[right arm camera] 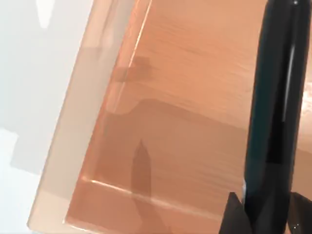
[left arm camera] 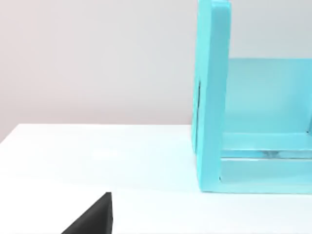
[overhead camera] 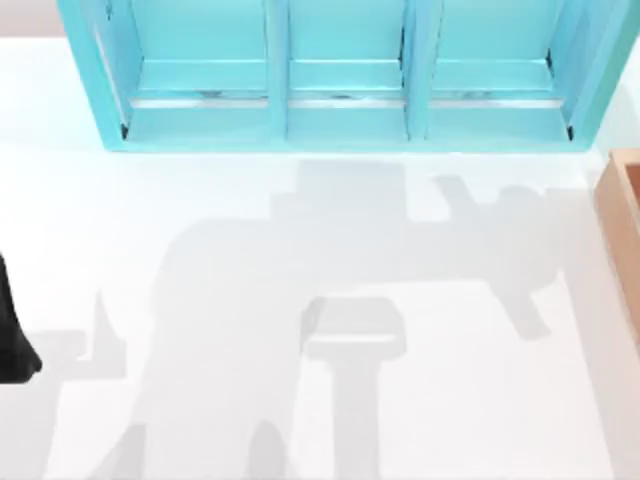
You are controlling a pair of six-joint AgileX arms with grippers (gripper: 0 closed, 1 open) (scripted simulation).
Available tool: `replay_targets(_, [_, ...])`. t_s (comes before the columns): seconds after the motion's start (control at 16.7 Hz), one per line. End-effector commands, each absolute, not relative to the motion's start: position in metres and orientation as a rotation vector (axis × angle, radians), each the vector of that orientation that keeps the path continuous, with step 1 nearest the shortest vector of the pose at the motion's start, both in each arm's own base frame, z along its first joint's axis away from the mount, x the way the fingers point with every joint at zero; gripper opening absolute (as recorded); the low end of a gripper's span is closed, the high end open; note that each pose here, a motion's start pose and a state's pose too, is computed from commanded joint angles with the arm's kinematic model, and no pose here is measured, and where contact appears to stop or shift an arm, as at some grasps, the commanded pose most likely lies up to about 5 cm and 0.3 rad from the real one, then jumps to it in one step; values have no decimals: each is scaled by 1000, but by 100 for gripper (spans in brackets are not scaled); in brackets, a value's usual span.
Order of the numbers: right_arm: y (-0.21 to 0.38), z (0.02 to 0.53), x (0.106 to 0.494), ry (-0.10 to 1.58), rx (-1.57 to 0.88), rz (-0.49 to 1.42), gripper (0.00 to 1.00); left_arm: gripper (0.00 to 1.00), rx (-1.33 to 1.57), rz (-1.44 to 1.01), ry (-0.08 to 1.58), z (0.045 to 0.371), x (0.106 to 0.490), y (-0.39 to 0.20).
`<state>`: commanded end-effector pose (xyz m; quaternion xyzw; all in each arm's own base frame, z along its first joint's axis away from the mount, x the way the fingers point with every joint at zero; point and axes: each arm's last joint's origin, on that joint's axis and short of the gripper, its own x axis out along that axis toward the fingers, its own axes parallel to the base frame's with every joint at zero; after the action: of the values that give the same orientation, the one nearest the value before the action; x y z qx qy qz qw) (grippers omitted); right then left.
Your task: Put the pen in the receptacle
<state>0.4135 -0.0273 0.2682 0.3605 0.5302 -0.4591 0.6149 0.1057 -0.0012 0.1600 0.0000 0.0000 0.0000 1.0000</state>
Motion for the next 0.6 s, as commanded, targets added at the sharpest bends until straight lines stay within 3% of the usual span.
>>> replay_targets(0.3, [-117, 251, 353, 1211, 1004, -1263, 0, 100, 0, 0, 0, 160, 106, -1])
replay_targets(0.6, [-136, 248, 333, 1188, 1074, -1300, 0, 100, 0, 0, 0, 160, 106, -1])
